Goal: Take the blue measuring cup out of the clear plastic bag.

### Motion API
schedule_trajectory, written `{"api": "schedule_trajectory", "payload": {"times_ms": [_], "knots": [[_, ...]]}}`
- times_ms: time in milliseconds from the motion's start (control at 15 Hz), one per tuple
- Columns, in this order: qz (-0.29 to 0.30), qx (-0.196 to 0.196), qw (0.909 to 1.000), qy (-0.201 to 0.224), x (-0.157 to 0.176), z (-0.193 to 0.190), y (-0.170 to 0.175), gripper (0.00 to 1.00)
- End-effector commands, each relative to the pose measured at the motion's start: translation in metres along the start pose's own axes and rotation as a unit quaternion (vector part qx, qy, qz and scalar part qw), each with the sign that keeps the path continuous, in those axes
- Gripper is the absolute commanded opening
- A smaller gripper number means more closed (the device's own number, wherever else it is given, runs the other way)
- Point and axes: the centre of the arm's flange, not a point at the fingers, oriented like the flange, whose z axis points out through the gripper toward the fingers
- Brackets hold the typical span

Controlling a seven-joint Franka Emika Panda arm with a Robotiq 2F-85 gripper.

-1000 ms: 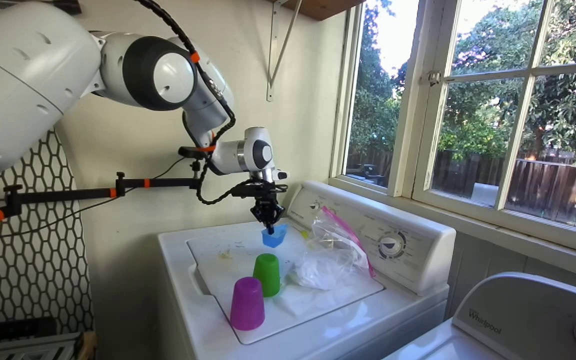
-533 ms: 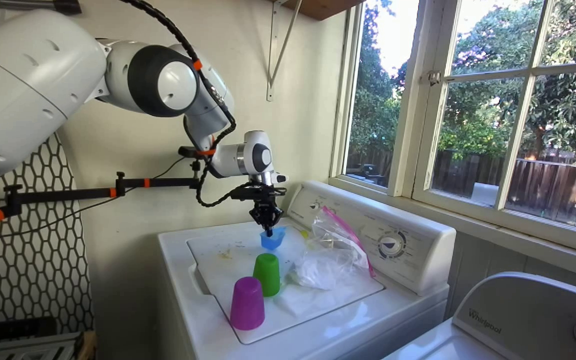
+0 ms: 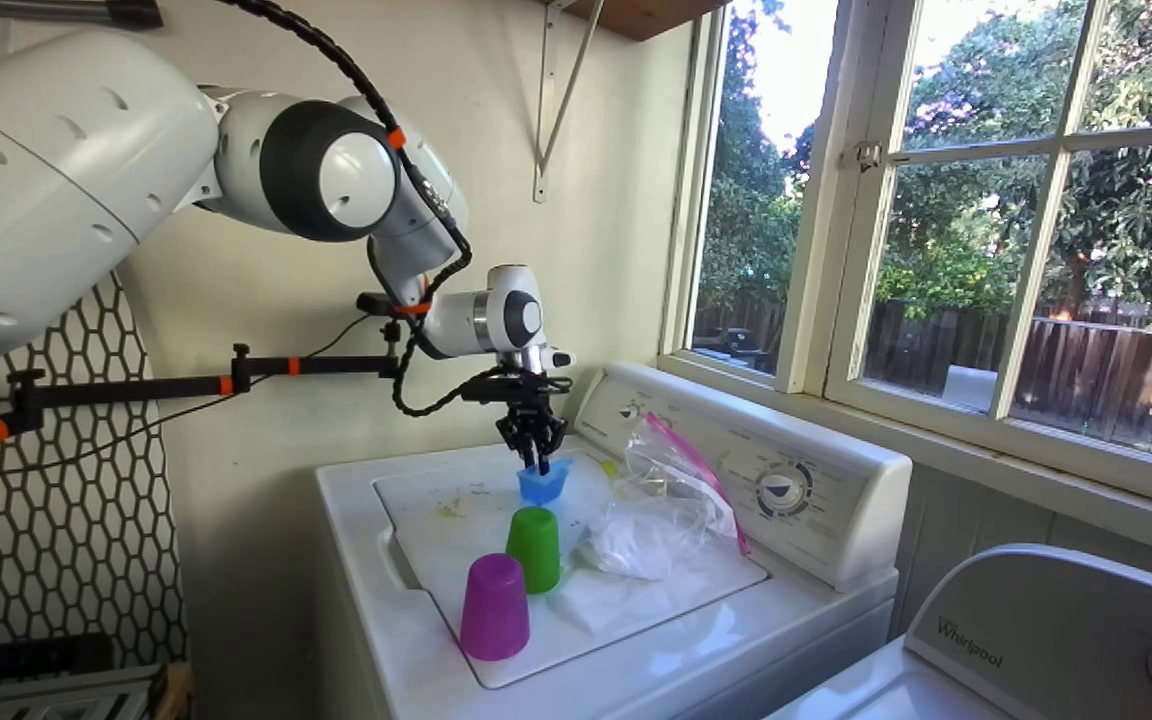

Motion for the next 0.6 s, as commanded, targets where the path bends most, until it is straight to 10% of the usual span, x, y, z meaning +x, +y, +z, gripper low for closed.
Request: {"api": "schedule_trajectory", "payload": {"times_ms": [0,333,533], "knots": [[0.008,-0.007,0.9999,-0.002,0.004,-0.001,0.005,0.61],[0.046,0.000,0.9989,0.012,-0.003,-0.025,0.031,0.98],[0.078,0.011,0.9967,0.018,-0.010,-0.043,0.048,1.00]]}}
